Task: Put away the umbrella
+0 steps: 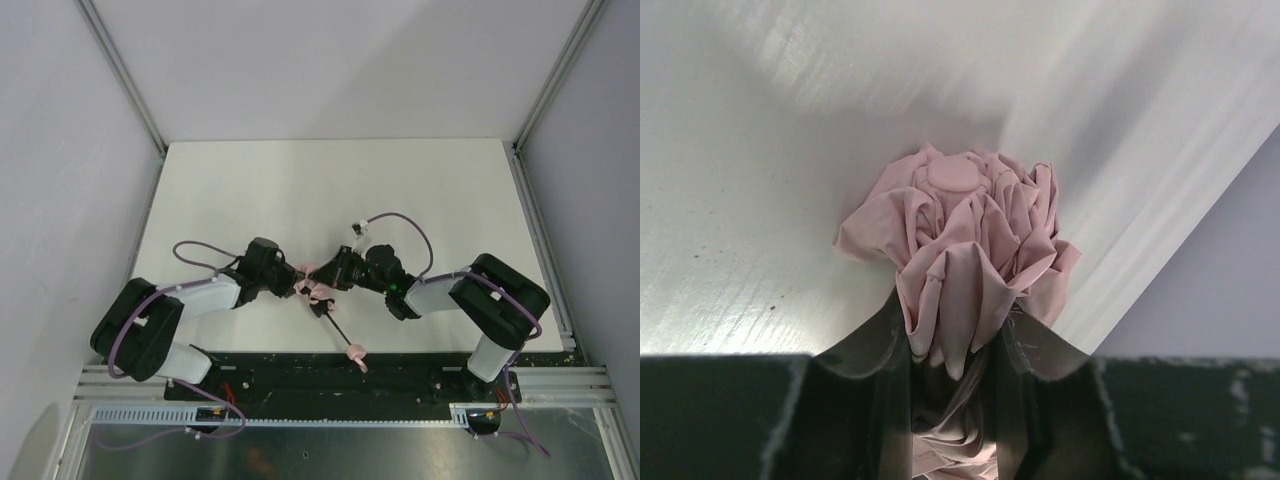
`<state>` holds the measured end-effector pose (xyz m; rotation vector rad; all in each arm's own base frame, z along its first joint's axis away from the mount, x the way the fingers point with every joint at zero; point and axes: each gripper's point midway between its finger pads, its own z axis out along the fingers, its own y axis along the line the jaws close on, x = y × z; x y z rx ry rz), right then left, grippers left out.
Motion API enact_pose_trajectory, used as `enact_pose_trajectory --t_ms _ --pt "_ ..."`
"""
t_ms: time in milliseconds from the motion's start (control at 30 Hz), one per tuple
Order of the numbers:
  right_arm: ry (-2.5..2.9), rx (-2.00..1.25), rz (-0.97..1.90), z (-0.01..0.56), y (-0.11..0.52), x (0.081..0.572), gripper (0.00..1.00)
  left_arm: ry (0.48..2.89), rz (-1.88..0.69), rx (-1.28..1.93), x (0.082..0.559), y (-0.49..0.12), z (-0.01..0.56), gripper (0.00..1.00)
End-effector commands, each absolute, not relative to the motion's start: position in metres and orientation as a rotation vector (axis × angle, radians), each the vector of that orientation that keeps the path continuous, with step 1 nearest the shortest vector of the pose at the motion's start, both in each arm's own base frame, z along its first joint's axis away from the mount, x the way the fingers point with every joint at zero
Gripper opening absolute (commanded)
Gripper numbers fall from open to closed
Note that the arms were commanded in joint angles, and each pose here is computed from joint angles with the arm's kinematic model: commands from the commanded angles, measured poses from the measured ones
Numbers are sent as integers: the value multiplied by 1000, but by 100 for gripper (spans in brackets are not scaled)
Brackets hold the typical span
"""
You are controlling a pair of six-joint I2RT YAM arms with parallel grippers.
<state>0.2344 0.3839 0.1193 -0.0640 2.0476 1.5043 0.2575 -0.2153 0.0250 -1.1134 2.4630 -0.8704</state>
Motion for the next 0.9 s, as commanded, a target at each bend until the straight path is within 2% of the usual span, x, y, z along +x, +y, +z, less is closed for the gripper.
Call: enact_pose_trajectory --t_ms 0,167,367,533,600,767,800,867 --pt "1175 -343 2109 347 381 154 0 2347 -312 -1299 248 -137 -40 0" --pt "1241 -504 1990 334 390 137 0 2358 -313 -1323 245 -139 -44 0" --pt "1429 -800 1756 267 413 108 0 2347 -321 -1313 251 -141 -36 0" --pt "1571 -945 1548 207 421 108 0 2366 -320 -1310 248 -143 -37 0" --pt "1605 -915 1516 202 415 119 0 2370 -319 -1290 248 -144 -36 0" --pt "1884 -496 1467 213 379 190 0 2376 -346 -1215 246 -146 -30 0" --pt "1974 -429 1416 203 371 205 5 2373 -358 -1202 246 -147 -28 0" --pt "2111 -295 1315 181 355 234 27 2372 -372 -1187 247 -149 -26 0"
